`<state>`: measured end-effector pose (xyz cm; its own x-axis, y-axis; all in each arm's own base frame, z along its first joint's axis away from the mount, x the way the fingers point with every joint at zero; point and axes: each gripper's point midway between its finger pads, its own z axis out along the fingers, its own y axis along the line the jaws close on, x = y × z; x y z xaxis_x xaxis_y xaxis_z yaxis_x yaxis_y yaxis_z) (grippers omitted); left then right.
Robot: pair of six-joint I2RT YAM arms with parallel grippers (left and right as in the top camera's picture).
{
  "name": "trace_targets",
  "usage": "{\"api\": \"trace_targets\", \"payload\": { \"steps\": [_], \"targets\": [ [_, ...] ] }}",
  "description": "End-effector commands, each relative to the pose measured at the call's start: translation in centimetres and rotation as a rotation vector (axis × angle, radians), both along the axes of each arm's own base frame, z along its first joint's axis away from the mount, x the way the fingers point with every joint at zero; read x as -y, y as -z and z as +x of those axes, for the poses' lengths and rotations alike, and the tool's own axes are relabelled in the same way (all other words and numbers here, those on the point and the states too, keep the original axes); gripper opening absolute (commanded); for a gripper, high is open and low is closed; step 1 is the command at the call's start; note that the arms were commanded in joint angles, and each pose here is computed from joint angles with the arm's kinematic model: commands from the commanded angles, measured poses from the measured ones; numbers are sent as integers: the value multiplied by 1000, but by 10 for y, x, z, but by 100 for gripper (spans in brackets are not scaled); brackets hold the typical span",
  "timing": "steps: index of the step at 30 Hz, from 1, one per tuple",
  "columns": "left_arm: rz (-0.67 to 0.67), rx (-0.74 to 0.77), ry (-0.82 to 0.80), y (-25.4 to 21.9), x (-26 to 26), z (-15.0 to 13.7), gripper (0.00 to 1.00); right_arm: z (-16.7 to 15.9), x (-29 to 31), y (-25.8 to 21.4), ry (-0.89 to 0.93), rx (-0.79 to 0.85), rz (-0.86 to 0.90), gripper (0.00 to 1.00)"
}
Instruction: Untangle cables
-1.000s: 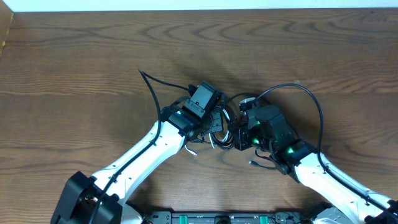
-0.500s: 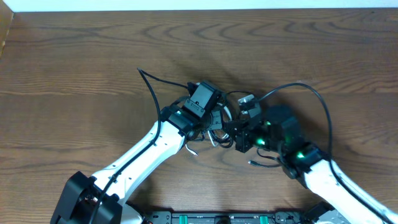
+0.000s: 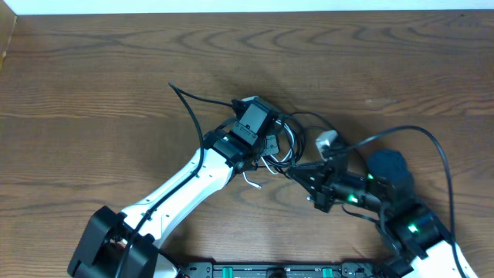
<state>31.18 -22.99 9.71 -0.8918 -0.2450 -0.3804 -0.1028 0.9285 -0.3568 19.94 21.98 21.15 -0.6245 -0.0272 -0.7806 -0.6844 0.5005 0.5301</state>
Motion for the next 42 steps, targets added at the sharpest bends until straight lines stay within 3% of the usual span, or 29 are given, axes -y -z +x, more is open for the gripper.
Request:
{"api": "trace_targets", "payload": {
  "steps": [1, 7, 14, 18, 20, 25, 27, 35, 42],
  "targets": [
    [53, 20, -133, 6, -19, 10, 9, -1, 11, -19, 32, 68, 8, 1],
    [50, 29, -227, 5, -27, 14, 9, 5, 43, -6, 210, 24, -66, 1],
    [-3, 8, -364, 5, -35, 18, 9, 17, 108, 48, 649, -256, -200, 1],
    [-54, -25, -386, 4, -37, 21, 8, 9, 114, 62, 670, -319, -243, 1],
    [-81, -48, -341, 4, -33, 21, 8, 5, 116, 67, 669, -340, -262, 4],
    [-95, -63, -153, 3, -19, 16, 8, 3, 113, 66, 651, -344, -251, 32],
    [-99, -66, -78, 3, -12, 11, 8, 6, 103, 57, 611, -326, -203, 37],
    [-208, 12, 388, -17, 36, -7, 8, 26, 77, 38, 518, -260, -115, 43],
    [-231, 27, 429, -21, 42, -8, 8, 39, 41, 64, 360, -360, -110, 40]
  ]
}}
